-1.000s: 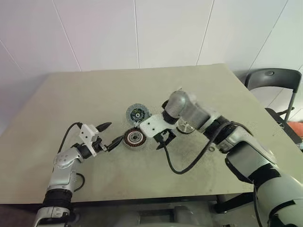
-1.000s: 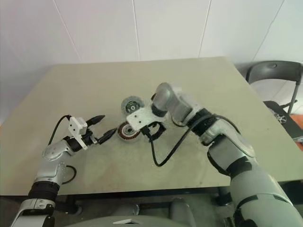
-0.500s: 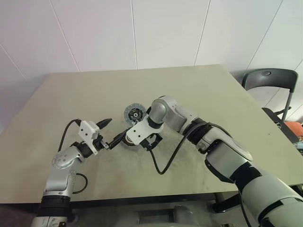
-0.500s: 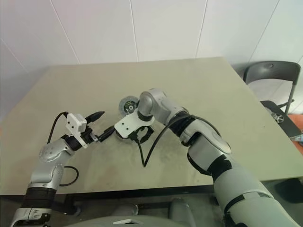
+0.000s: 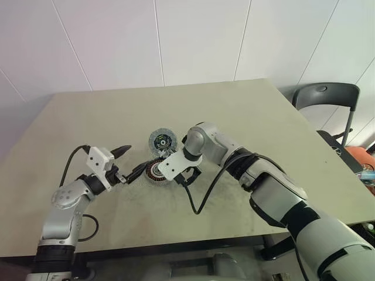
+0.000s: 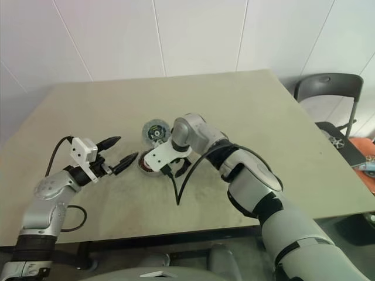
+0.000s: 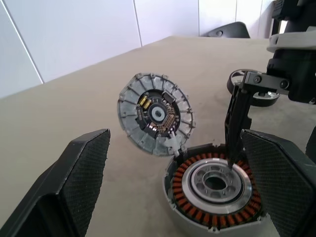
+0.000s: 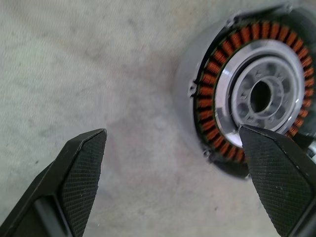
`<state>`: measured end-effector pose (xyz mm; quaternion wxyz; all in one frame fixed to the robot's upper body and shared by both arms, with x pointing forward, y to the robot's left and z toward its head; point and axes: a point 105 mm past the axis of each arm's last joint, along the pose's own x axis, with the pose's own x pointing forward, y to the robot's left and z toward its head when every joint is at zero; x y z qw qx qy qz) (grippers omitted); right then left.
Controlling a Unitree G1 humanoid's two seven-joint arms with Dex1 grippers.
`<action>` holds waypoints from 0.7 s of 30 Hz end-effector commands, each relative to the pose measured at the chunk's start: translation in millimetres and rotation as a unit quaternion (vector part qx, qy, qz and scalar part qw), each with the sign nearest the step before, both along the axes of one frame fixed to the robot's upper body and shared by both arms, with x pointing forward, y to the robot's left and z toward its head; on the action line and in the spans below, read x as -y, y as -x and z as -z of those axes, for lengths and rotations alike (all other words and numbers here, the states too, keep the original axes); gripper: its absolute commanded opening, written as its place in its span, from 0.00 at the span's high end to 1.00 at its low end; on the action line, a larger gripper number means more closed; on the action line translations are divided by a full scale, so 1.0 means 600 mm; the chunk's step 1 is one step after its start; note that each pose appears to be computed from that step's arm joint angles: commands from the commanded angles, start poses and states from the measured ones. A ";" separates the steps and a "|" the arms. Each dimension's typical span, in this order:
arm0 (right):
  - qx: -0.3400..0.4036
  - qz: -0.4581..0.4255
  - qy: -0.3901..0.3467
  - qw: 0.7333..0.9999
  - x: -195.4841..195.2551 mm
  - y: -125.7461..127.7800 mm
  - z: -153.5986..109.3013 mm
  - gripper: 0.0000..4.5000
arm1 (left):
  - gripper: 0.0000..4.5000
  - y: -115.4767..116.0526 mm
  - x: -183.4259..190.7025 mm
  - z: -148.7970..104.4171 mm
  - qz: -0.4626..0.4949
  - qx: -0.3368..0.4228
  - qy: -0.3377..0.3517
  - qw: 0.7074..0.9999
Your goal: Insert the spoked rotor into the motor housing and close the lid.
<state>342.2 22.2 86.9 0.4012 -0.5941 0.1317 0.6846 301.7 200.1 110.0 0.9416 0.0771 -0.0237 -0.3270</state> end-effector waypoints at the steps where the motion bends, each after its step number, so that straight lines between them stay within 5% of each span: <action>1: 0.000 0.000 -0.028 1.000 -0.014 0.000 -0.016 0.01 | 0.00 0.001 -0.012 -0.021 -0.006 0.025 -0.005 1.000; 10: -0.015 0.006 -0.037 0.999 -0.015 0.007 -0.007 0.01 | 0.00 -0.001 -0.014 -0.006 -0.009 0.021 -0.003 1.000; 13: -0.026 0.014 -0.035 0.999 -0.013 0.008 -0.007 0.13 | 0.00 -0.003 -0.014 -0.003 -0.009 0.021 -0.002 1.000; 21: -0.031 0.017 -0.033 0.999 -0.012 0.009 -0.007 0.69 | 0.00 -0.002 -0.018 0.006 -0.010 0.020 0.000 1.000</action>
